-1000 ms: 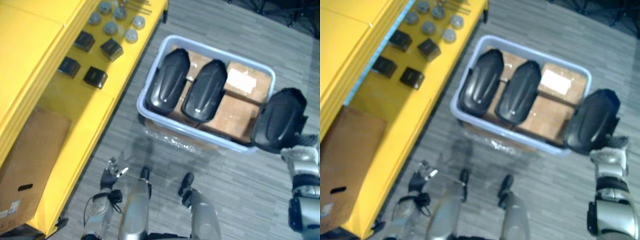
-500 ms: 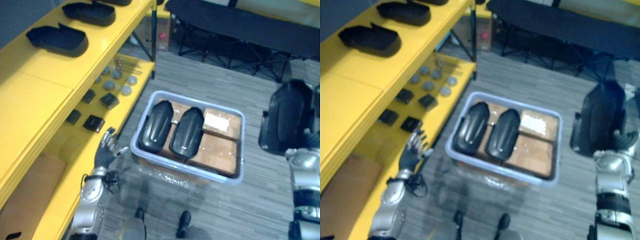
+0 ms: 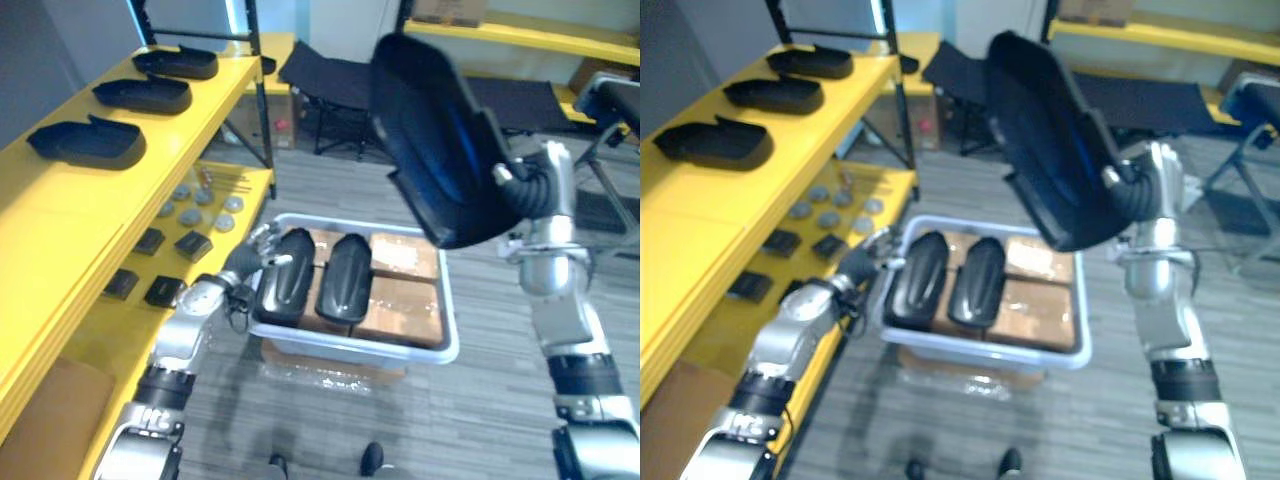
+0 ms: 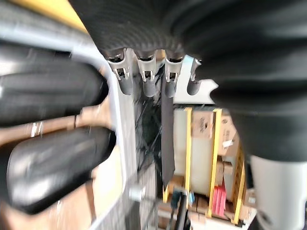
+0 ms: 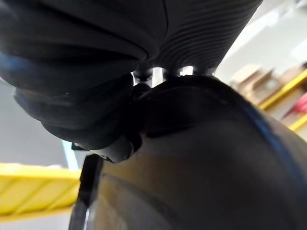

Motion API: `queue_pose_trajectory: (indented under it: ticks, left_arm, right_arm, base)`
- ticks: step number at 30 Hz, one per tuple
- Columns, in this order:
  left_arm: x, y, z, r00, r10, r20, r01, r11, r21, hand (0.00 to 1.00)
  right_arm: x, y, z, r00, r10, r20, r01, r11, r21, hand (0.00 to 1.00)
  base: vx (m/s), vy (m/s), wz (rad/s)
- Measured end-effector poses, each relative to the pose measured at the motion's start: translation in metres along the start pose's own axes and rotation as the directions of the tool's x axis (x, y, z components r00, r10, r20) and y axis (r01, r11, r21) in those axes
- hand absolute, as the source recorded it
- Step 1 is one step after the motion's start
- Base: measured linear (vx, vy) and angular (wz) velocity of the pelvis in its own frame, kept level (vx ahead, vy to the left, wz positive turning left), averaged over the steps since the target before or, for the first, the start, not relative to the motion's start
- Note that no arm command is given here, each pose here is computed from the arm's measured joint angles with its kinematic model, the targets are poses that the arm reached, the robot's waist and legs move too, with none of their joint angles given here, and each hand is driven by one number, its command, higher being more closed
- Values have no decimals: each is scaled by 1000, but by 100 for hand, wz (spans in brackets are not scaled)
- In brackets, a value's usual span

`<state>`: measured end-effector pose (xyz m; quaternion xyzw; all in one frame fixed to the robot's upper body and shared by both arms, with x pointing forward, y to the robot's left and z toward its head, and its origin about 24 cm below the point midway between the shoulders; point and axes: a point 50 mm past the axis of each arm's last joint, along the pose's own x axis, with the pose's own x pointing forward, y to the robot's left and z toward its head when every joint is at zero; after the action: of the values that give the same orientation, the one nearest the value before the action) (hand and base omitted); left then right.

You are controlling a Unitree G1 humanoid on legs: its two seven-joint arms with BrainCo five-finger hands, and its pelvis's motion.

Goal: Walk over and take plastic housings, then place them on the shelf

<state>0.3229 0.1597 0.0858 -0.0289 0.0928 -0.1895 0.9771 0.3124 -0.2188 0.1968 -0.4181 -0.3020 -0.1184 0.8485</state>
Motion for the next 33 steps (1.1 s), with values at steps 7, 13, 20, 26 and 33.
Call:
queue_pose_trajectory:
  ticks: [7, 13, 20, 26, 33]
  left_arm:
    - [7, -24, -6, 989, -142, -50, 130, 973, -191, 0]
    - [12, -51, -19, 967, -239, -82, 204, 930, -305, 0]
    - [16, -61, -28, 967, -226, -116, 178, 929, -325, 0]
    - [17, -74, -40, 965, -204, -163, 141, 932, -335, 0]
    - [15, -69, -67, 965, -73, -252, 10, 970, -243, 0]
  right_arm:
    - [-3, 19, 7, 995, 96, 28, -96, 995, 17, 100]
    - [-2, 34, 7, 992, 129, 13, -130, 990, 47, 100]
    - [-7, 51, 8, 981, 193, 15, -193, 979, 58, 100]
    - [-11, 63, 12, 971, 240, 20, -241, 968, 73, 100]
    - [-13, 74, 19, 966, 257, 29, -259, 960, 109, 100]
  base:
    - [-7, -10, -2]
    - [0, 0, 0]
    - [-6, -2, 4]
    - [-4, -1, 2]
    - [0, 0, 0]
